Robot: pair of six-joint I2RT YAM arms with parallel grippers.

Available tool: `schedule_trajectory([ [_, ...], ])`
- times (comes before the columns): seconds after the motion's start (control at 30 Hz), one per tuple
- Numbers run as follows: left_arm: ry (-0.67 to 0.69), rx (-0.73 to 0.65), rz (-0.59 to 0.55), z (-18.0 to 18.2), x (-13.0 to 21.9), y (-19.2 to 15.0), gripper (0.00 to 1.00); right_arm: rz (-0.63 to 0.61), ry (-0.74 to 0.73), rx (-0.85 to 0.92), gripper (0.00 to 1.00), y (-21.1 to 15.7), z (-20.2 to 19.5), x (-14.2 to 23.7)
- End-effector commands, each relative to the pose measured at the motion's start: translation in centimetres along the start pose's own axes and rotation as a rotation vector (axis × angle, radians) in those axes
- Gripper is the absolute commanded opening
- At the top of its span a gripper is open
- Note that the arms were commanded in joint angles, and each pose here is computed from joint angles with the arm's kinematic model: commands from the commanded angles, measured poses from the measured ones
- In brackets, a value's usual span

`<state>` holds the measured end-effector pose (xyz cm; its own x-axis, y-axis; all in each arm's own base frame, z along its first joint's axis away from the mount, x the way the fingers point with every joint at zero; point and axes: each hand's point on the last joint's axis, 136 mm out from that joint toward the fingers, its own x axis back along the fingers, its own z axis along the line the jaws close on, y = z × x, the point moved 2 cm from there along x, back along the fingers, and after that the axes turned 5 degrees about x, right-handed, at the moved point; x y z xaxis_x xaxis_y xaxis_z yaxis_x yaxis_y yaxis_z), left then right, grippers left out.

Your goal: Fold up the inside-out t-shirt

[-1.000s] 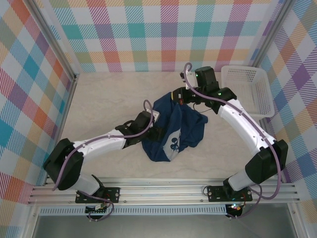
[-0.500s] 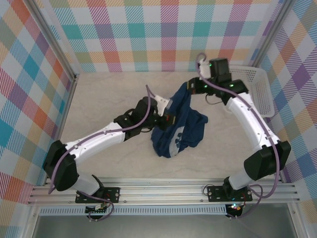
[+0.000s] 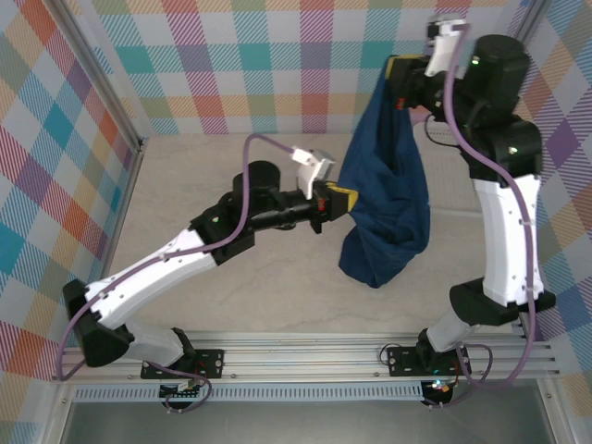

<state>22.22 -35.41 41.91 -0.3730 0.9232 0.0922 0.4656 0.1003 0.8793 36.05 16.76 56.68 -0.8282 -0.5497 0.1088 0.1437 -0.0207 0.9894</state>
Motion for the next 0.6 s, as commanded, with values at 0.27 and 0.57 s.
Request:
schedule_trajectory([
  [0.27, 0.532, 0.337, -0.013, 14.7, 8.2, -10.3, 0.00, 0.573, 0.472, -0.150, 0.25, -24.9, 14.5, -22.0],
  [0.57, 0.738, 0.530, 0.078, 19.4, 13.6, -21.7, 0.00, 0.834, 0.409, -0.117, 0.59, -34.8, 13.5, -15.1],
])
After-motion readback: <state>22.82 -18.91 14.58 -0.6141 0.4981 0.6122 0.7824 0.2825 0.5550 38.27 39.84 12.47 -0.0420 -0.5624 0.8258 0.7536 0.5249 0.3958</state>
